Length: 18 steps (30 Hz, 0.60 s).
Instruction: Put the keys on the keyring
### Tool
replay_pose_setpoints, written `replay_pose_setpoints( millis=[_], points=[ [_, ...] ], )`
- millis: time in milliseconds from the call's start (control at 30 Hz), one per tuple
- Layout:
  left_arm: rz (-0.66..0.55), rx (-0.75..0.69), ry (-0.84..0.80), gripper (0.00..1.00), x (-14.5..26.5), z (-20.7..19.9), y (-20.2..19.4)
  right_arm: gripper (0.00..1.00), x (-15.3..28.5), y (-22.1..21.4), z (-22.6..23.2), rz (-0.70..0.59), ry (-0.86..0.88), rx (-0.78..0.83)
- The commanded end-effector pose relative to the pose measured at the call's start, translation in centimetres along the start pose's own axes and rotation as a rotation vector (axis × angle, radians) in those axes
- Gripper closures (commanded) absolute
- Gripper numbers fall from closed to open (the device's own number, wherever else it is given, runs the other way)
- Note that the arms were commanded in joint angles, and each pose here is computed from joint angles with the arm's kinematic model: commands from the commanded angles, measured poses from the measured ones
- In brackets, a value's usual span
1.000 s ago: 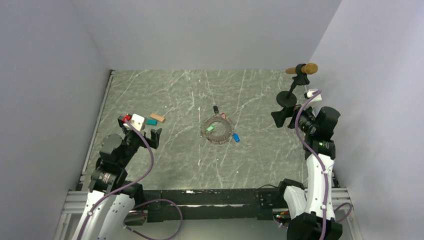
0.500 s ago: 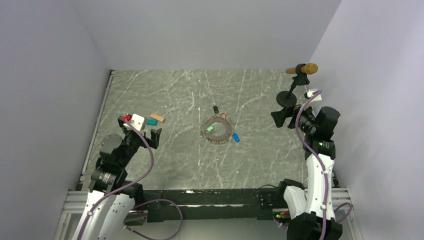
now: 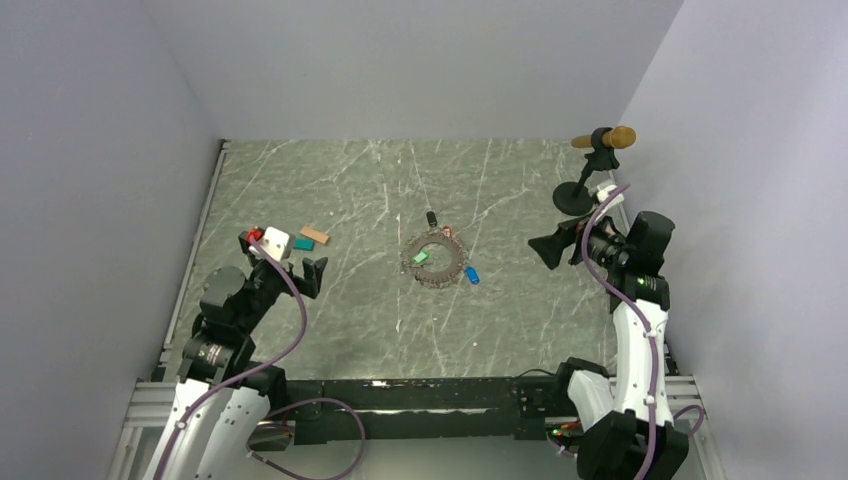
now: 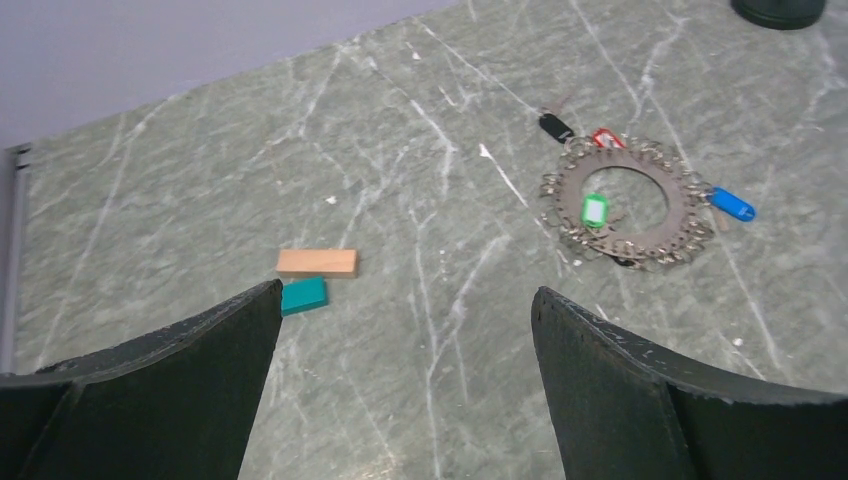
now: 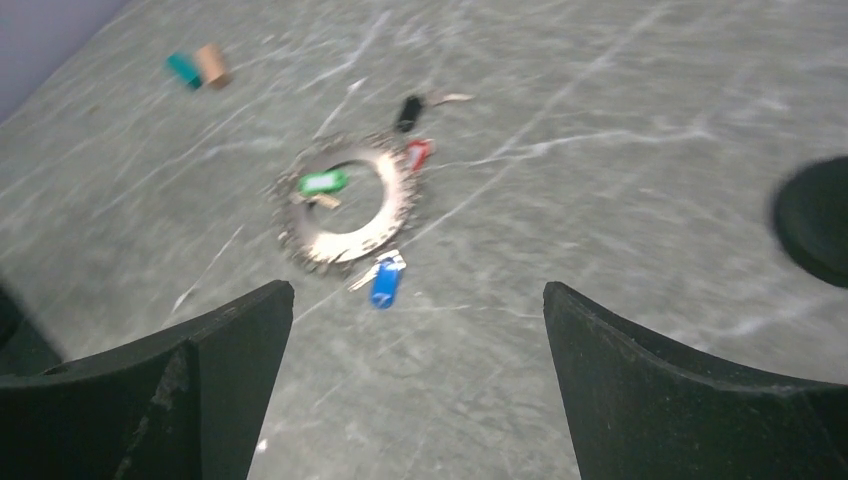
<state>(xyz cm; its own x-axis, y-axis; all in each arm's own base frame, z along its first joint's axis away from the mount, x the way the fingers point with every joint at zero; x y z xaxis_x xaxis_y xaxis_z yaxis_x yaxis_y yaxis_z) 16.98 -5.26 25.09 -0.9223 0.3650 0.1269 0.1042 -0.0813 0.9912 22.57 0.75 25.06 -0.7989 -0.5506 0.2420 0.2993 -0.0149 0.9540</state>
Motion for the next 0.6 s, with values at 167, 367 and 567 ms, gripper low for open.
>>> replay_pose_setpoints(
  millis=[167,367,567],
  points=[
    [0.092,0.313,-0.244,0.02,-3.4,-2.2,0.6,0.00,-2.2,-1.2,5.0,0.127,0.504,0.230],
    [0.308,0.619,-0.262,0.02,-7.8,-0.8,-0.6,0.00,-3.8,-2.5,5.9,0.187,0.532,0.247],
    [0.490,0.571,-0.226,0.02,-11.3,-0.1,-1.6,0.00,-4.6,-2.7,4.6,0.229,0.431,0.244]
  ],
)
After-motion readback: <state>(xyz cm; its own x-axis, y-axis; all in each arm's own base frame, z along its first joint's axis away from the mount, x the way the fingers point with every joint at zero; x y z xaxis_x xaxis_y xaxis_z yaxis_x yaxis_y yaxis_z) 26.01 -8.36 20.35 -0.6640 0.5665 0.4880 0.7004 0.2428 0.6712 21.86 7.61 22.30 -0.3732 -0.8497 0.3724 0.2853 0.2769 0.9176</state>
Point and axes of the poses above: each gripper's point midway between its finger pads, its own x axis back along the fingers, its own z axis along the line the jaws close on, y = z × x, the point moved 7 cm from there along x, back along the fingers, and after that the axes turned 2 degrees about x, right-handed, at the moved point
